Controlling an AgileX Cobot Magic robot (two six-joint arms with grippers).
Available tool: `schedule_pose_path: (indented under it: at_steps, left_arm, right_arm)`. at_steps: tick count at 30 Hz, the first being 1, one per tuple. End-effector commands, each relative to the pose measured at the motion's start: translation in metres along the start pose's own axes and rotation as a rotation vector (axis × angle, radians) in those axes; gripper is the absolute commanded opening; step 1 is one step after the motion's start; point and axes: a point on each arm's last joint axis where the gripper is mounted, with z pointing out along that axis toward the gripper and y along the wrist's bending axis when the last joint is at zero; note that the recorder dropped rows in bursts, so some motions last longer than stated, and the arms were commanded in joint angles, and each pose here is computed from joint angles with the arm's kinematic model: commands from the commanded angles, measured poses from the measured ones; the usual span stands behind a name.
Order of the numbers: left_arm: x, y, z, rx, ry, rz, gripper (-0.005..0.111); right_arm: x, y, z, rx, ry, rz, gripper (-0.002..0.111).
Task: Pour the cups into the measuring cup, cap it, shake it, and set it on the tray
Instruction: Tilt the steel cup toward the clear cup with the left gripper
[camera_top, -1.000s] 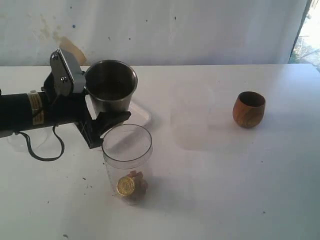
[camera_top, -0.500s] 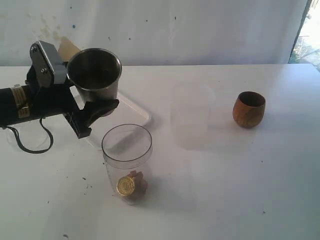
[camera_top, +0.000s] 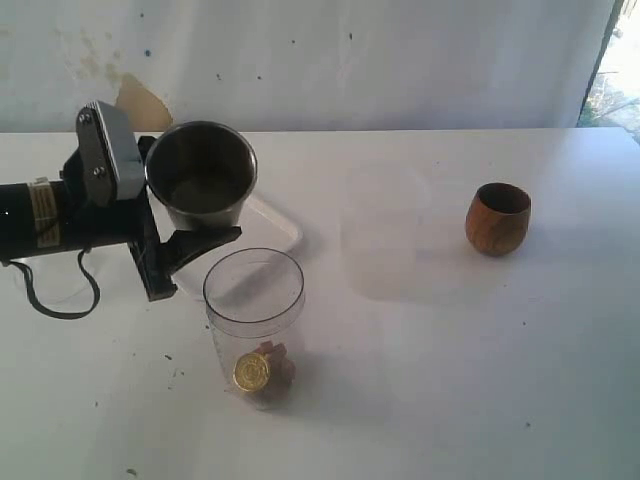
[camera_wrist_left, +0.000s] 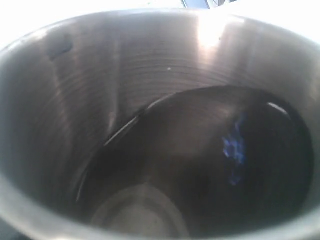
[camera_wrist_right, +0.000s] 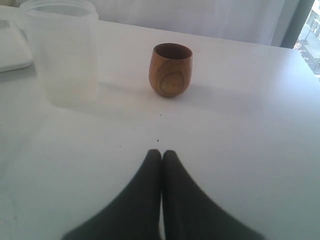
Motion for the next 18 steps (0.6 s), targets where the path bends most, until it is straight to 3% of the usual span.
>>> schedule_pose_path:
  at_steps: [1, 18]
  left_arm:
    - [-0.0114, 0.0058, -0.0013, -0.025, -0.071, 0.060, 0.000]
    - [-0.0182, 0.0046, -0.0016, -0.029, -0.142, 0.222, 0.000]
  right_arm:
    - [0.0013, -0.0001, 0.0005, 0.003, -0.005, 0.007, 0.000]
    - [0.0013, -0.0001, 0.0005, 0.003, -0.005, 0.007, 0.000]
